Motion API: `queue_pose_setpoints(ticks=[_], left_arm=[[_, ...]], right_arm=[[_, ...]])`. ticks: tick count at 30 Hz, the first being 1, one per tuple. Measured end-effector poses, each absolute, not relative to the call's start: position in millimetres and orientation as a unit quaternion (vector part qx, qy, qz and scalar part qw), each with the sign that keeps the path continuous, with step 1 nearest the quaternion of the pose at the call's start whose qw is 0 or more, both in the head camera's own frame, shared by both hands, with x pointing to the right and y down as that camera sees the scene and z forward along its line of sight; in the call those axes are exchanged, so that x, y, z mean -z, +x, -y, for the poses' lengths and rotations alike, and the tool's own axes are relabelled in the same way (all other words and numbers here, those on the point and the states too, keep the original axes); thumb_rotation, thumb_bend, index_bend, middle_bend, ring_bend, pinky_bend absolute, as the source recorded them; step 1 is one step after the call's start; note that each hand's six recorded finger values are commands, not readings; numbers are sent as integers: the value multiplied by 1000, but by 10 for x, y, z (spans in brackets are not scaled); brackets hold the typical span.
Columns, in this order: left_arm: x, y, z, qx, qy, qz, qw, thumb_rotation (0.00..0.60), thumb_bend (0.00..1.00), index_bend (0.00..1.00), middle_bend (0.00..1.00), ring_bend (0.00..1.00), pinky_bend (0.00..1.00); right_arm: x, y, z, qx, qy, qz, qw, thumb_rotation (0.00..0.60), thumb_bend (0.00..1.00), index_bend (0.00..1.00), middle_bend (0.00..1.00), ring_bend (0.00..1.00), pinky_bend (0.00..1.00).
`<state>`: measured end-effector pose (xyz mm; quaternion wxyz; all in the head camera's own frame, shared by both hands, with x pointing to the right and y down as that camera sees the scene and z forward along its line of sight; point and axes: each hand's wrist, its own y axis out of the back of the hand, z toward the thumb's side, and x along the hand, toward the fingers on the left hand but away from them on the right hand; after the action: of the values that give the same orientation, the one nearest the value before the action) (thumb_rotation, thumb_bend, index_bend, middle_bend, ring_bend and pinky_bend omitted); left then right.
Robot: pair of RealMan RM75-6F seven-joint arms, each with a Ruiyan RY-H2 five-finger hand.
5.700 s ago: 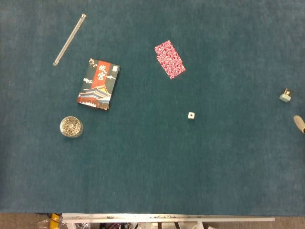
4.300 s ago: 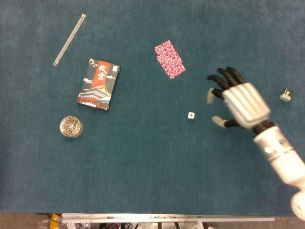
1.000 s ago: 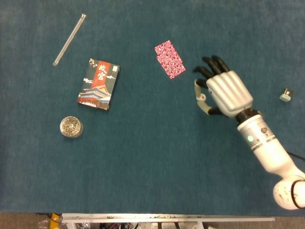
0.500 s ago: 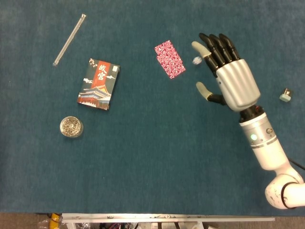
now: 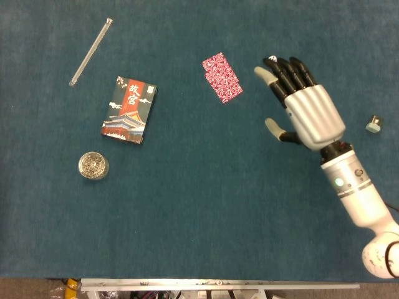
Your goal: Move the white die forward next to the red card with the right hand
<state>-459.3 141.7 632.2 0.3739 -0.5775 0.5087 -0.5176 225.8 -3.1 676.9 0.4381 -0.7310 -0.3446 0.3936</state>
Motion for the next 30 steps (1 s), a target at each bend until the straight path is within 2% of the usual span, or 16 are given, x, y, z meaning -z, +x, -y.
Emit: queue_pose_setpoints(ticks=[4, 12, 23, 30], left_arm=[[-6335, -4600, -1417, 520, -578, -508, 371, 600, 392, 290, 215, 143, 109], [-6372, -4594, -1389, 520, -581, -505, 370, 600, 393, 290, 215, 143, 109], [-6381, -4559, -1322, 513, -580, -503, 384, 600, 393, 290, 216, 143, 109], [-6320, -4473, -1301, 505, -578, -499, 402, 600, 393, 291, 217, 143, 109]], right_arm=[[-6802, 2356, -10, -425, -721, 322, 443, 600, 294, 82, 93, 0, 0], [-6797, 2754, -114, -492, -679, 327, 436, 600, 295, 116, 101, 0, 0], [-6510, 3424, -325, -534, -599, 391, 451, 600, 296, 141, 114, 0, 0], [-6340, 3682, -529, -534, -572, 430, 450, 600, 296, 150, 117, 0, 0]])
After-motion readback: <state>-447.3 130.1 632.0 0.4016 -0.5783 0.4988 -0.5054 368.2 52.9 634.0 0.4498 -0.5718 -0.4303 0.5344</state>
